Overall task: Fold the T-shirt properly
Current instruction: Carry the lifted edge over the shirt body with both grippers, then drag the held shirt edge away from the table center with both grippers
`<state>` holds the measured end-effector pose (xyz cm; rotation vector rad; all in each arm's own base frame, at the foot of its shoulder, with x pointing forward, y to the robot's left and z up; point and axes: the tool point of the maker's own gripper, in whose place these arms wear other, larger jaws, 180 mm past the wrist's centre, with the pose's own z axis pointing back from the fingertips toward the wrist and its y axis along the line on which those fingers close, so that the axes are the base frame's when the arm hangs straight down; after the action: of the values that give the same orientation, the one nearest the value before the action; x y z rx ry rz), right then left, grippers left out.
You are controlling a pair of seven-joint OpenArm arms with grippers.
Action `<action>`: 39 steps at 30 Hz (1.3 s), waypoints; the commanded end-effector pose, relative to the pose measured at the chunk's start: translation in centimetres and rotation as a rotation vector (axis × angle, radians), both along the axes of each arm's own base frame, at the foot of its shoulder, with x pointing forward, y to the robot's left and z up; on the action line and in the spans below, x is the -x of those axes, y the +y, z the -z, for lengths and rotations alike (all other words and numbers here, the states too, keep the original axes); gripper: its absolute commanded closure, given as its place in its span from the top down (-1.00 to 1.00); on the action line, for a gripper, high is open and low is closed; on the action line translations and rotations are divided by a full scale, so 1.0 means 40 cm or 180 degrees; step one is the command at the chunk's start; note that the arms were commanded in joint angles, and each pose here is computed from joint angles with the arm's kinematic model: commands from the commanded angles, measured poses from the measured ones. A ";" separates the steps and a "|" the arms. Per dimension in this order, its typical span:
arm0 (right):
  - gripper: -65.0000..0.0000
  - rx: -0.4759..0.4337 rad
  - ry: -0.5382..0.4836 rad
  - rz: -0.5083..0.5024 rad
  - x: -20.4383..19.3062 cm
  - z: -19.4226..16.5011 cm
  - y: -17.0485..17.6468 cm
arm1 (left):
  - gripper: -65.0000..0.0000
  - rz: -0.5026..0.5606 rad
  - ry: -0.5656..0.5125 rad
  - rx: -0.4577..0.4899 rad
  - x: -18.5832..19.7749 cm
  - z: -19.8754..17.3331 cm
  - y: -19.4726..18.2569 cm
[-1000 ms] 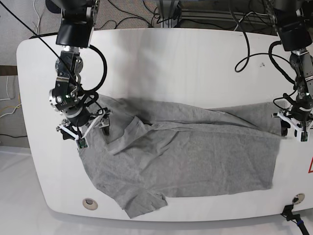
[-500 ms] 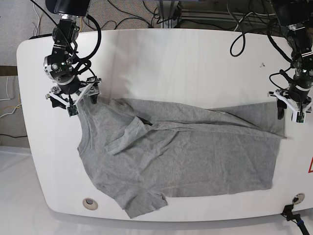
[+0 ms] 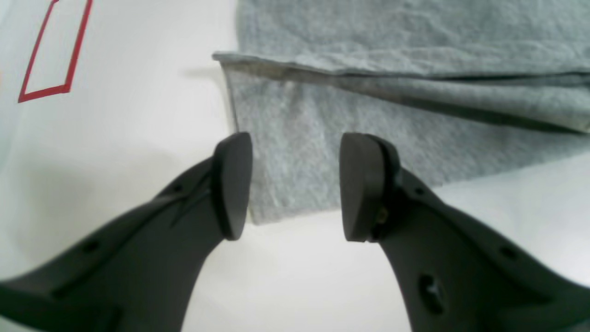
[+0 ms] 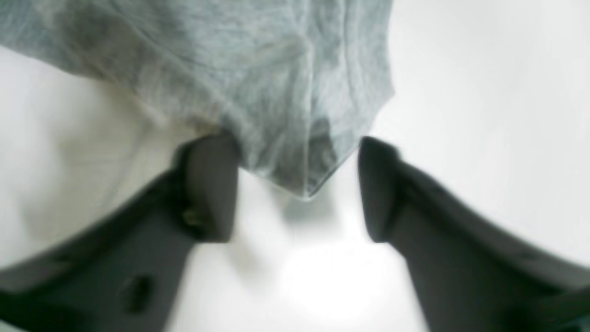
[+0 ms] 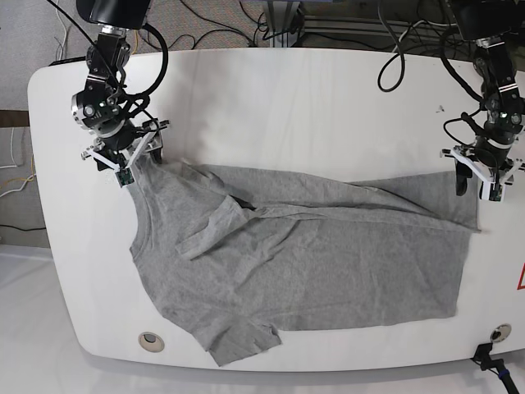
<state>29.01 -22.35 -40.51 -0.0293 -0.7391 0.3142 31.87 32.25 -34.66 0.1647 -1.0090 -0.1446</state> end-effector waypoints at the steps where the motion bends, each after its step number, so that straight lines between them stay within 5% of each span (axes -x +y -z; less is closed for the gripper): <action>1: -0.20 -0.0056 -0.0141 0.0000 -0.022 -0.013 -0.004 | -0.13 -0.0006 -0.0189 -0.0080 -0.023 -0.052 0.019; 10: -1.00 -0.0186 -0.0066 0.0045 -0.009 0.023 -0.028 | -0.13 -0.0006 -0.0189 -0.0080 -0.023 -0.052 0.019; 19: -1.00 0.0071 -0.0124 0.0008 -0.030 -0.015 -0.104 | -0.13 -0.0010 -0.0179 -0.0081 -0.022 -0.049 0.021; 39: -1.00 -0.0055 -0.0105 0.0010 -0.025 0.002 -0.063 | -0.11 -0.0145 0.0199 0.0143 0.044 0.079 0.016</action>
<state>28.87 -24.33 -42.04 -0.0020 -0.7236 0.3012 29.11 32.38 -39.37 0.1278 -0.8923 -0.0779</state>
